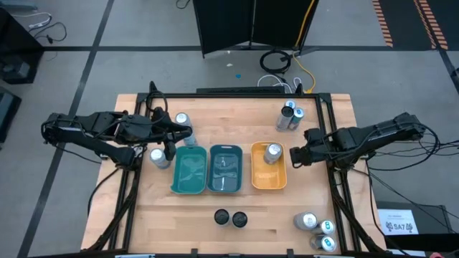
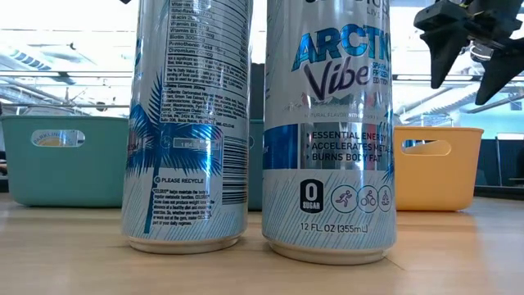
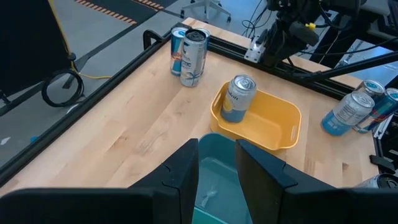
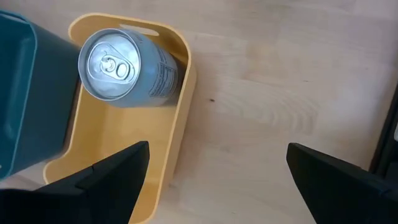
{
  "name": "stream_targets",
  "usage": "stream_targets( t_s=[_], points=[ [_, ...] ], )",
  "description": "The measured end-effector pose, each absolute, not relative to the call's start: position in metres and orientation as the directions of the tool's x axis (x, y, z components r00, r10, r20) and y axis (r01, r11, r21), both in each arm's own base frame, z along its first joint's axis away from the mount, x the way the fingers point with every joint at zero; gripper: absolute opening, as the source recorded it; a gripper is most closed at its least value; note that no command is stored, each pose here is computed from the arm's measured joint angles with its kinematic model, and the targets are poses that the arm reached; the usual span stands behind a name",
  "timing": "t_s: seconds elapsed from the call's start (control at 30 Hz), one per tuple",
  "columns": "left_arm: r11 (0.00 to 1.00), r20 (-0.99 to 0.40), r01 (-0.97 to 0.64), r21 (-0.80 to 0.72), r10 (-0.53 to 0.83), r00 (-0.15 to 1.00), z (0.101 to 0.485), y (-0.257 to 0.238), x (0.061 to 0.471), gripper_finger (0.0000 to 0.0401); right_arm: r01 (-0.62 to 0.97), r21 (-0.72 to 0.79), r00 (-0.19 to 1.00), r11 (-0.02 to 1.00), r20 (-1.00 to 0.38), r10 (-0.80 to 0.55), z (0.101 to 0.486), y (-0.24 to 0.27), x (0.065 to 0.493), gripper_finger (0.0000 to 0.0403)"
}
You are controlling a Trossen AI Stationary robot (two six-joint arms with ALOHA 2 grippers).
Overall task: Sort soda cans
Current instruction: Put the top left black soda can into the blue bin
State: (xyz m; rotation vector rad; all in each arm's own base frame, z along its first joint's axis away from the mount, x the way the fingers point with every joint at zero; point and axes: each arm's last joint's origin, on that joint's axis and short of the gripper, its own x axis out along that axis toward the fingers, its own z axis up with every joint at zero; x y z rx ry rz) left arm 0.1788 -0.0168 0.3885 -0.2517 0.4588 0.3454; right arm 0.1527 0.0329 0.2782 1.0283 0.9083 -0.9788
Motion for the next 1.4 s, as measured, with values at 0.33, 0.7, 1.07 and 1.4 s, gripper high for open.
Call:
stream_targets(
  t_s=[0.33,0.7,1.07,1.4],
  points=[
    [0.912,-0.471,-0.378,-0.157,0.268,0.841,0.3885,-0.0168,0.1788,0.0116,0.940,0.279,0.319,0.194,-0.923,-0.216,0.2787,0.0331,0.1544,0.0373],
    [0.912,-0.469,-0.378,-0.158,0.267,0.842,0.3887,-0.0168,0.1789,0.0116,0.934,0.287,0.334,0.214,-0.914,-0.232,0.2792,0.0329,0.1557,0.0373],
    [0.908,-0.465,-0.389,-0.156,0.279,0.840,0.3889,-0.0165,0.1790,0.0117,0.928,0.288,0.345,0.237,-0.904,-0.252,0.2797,0.0324,0.1566,0.0373],
    [0.884,-0.453,-0.442,-0.155,0.334,0.827,0.3892,-0.0149,0.1786,0.0234,0.925,0.283,0.346,0.252,-0.903,-0.256,0.2797,0.0321,0.1566,0.0373]
  ],
)
